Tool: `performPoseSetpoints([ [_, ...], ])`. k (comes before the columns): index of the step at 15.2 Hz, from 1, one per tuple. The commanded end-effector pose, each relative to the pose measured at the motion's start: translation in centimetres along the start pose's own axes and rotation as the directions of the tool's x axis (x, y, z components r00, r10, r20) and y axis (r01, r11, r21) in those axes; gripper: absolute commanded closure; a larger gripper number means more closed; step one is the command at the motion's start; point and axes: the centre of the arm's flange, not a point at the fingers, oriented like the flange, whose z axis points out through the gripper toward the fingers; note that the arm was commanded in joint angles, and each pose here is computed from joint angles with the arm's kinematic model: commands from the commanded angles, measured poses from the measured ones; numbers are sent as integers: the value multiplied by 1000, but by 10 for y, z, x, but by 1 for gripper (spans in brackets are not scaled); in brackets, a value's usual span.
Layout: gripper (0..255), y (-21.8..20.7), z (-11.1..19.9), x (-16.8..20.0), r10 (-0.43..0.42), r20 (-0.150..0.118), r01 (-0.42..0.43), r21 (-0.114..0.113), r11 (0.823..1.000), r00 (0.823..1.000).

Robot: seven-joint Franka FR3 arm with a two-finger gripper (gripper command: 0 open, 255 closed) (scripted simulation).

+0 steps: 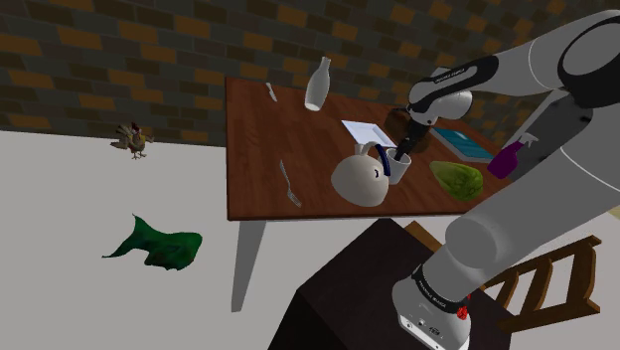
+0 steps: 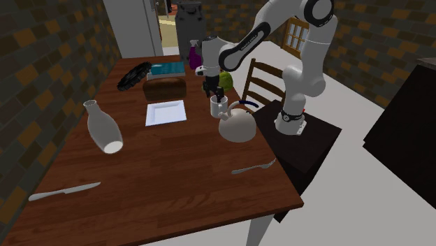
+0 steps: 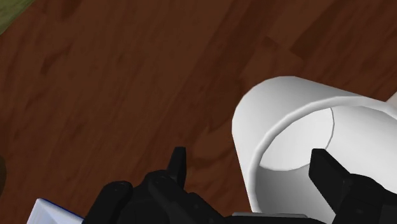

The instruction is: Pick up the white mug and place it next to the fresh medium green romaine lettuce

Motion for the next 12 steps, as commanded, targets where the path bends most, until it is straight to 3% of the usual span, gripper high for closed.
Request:
performPoseSetpoints([
  [1,0,0,0,0,0,0,0,0,1000,1000],
  [5,0,0,-50,0,0,0,0,0,1000,1000],
  [12,0,0,-50,0,0,0,0,0,1000,1000],
])
